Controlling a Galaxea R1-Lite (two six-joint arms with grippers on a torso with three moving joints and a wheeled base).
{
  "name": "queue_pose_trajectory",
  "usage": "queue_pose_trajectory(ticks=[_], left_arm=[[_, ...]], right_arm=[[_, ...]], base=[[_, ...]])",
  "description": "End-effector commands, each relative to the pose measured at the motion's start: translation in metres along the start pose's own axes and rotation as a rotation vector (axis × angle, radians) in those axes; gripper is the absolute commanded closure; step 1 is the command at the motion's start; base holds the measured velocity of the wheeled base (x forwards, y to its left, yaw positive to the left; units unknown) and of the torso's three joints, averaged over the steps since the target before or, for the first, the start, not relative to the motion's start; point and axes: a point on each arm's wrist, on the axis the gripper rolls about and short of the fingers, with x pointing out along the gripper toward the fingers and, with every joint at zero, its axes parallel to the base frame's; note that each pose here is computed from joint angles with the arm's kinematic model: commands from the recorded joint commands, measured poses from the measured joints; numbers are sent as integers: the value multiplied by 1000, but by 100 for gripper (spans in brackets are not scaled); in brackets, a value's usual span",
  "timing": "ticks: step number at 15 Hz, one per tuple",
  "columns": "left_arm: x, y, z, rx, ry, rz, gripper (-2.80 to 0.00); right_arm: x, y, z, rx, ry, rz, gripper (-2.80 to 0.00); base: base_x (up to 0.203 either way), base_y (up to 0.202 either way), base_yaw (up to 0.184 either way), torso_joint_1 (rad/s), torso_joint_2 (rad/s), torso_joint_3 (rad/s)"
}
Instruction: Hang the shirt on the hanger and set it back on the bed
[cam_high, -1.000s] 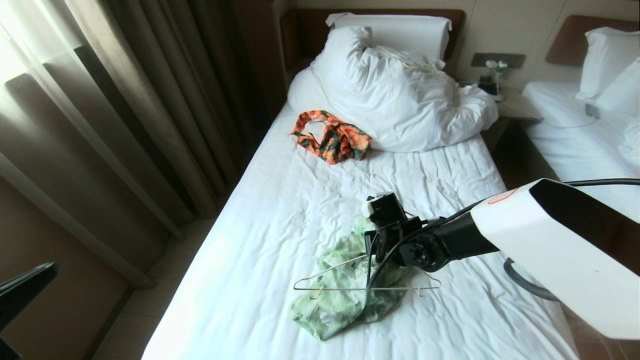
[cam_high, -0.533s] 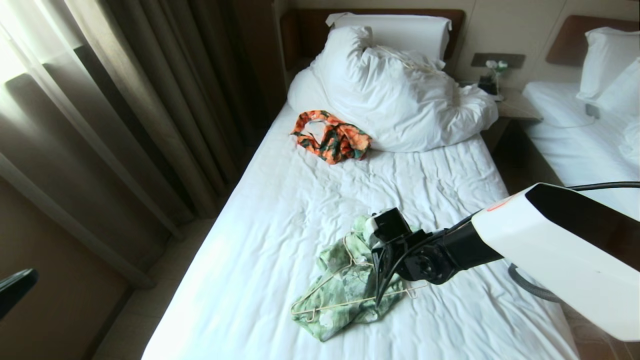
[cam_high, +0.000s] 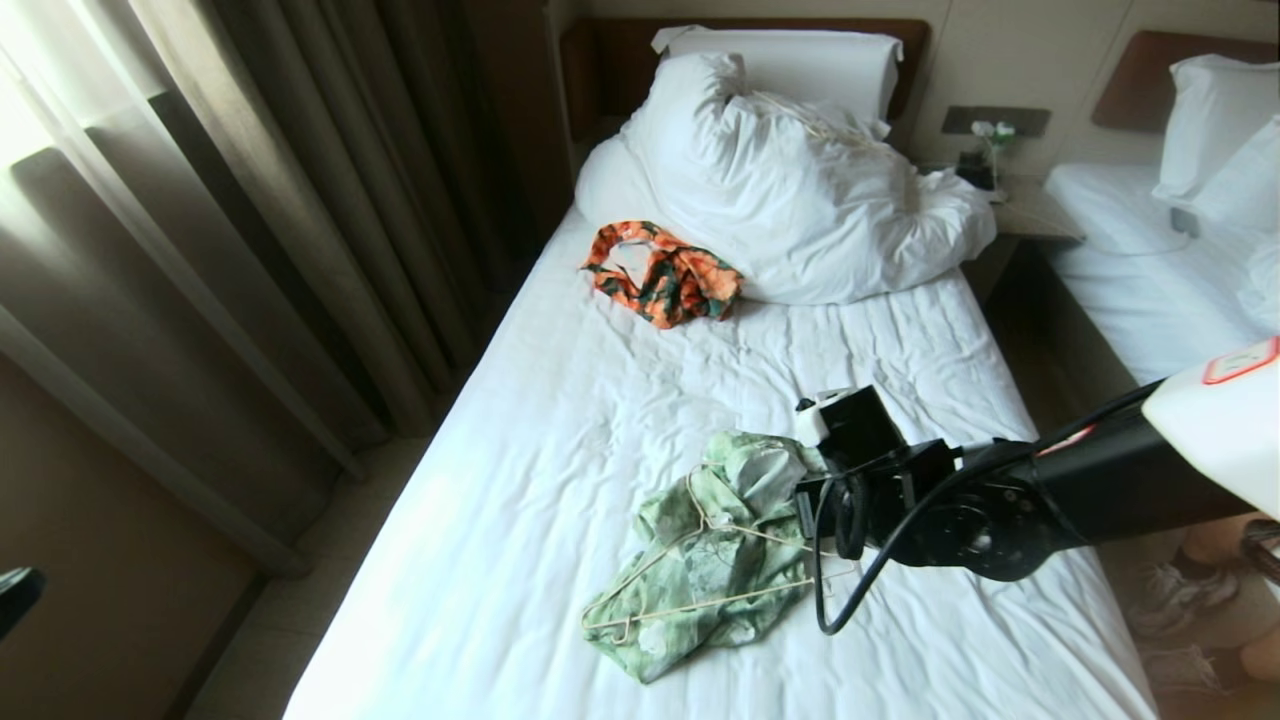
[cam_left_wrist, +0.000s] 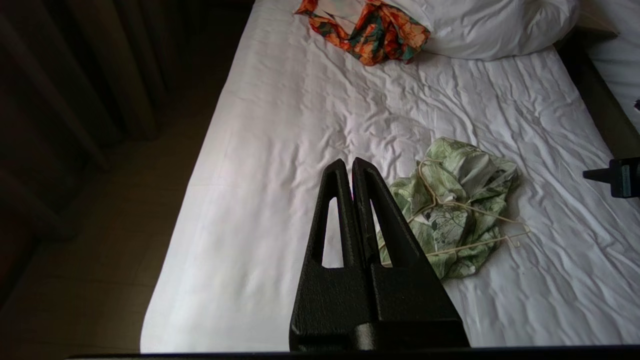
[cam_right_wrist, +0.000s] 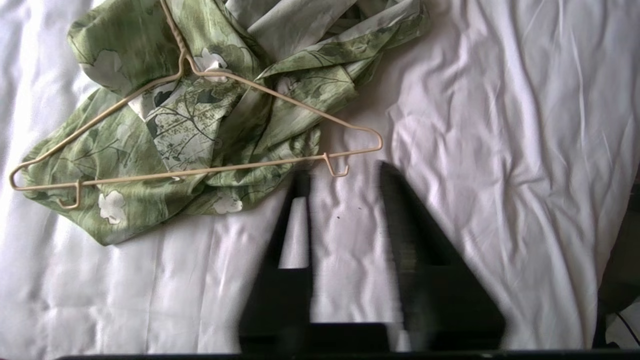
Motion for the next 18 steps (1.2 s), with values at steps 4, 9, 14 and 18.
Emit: queue_pose_trajectory(ticks=[4,9,14,18], left_arm=[[-4,-2,-2,-49,-6,-94,0],[-14,-5,1,-48,-9,-181,0],[-44,-6,2,-43,-28,-240,0],[-55,-5,-19,-40,-13,-241,0]], right_arm=[[-83,-44,12,62,-117,25,0],[-155,-90,-3,44,-229,12,0],[-228,-141,-14,96,-390,-18,0],[-295,-191,-45,174,-541,-106,0]], base=[[0,0,0,0,0,0],[0,0,0,0,0,0],[0,0,0,0,0,0],[0,0,0,0,0,0]])
